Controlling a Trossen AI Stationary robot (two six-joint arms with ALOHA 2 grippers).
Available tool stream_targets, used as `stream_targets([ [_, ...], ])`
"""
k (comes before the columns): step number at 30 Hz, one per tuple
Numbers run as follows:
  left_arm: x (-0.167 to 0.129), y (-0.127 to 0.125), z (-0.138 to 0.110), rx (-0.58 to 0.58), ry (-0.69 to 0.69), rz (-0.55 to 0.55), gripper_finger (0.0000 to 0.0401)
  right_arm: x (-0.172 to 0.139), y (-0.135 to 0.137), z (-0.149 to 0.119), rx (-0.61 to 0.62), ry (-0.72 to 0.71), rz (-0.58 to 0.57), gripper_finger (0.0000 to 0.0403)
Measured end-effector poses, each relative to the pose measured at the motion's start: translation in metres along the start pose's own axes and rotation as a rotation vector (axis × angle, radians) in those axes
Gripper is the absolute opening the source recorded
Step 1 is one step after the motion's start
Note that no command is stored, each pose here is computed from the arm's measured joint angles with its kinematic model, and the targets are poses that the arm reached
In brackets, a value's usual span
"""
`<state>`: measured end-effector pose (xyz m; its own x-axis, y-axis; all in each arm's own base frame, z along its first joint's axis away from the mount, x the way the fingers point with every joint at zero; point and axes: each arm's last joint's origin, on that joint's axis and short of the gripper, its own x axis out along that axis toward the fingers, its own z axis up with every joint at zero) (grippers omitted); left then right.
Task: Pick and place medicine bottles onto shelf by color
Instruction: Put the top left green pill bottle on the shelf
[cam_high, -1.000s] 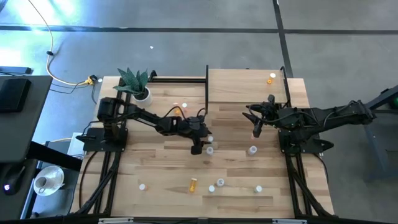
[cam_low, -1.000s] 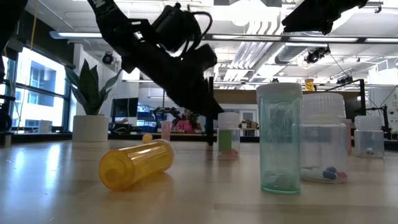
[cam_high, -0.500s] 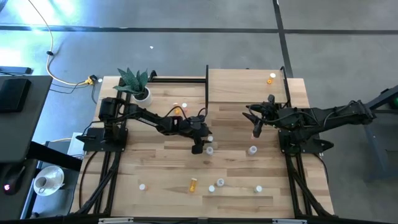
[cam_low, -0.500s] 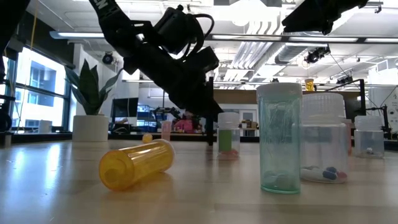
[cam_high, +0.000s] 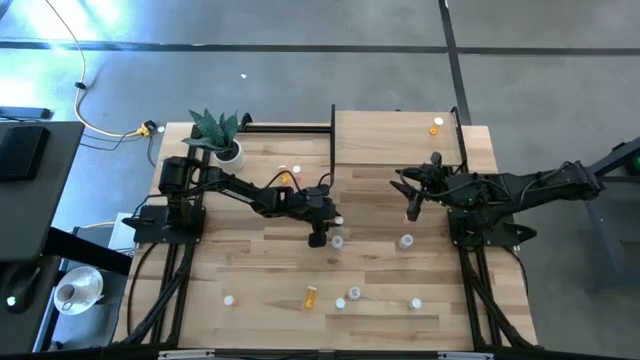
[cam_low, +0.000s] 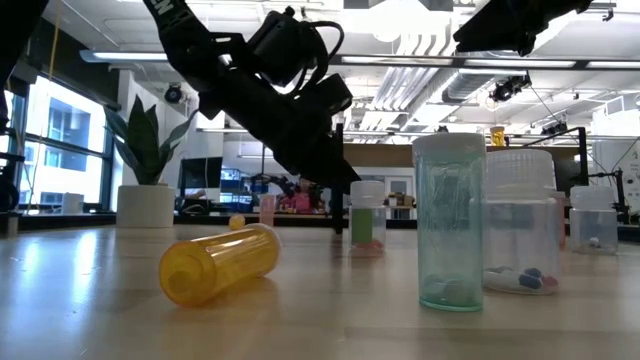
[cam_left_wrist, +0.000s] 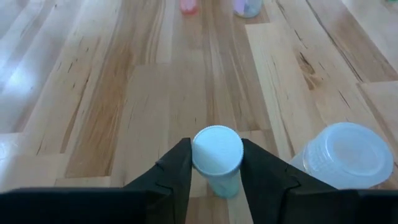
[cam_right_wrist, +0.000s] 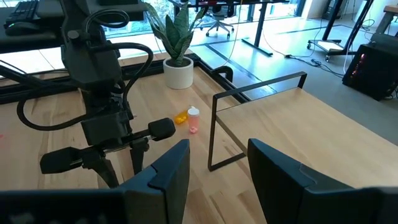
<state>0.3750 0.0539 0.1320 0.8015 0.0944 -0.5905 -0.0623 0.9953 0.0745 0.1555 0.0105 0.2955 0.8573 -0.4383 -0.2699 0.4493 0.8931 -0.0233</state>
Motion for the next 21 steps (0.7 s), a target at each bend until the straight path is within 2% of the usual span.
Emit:
stream_targets([
  [8, 0.000, 0.001, 0.008, 0.001, -0.018, 0.002, 0.0113, 0.000, 0.000, 0.000, -0.001, 0.003, -0.001, 0.0154],
  [15, -0.011, 0.010, 0.057, 0.091, -0.020, 0.024, 0.0113, 0.000, 0.000, -0.001, 0.017, 0.011, -0.001, 0.0154],
  [21, -0.029, 0.041, 0.109, 0.149, -0.058, 0.127, 0.0113, 0.000, 0.000, -0.002, 0.017, 0.021, -0.001, 0.0154],
])
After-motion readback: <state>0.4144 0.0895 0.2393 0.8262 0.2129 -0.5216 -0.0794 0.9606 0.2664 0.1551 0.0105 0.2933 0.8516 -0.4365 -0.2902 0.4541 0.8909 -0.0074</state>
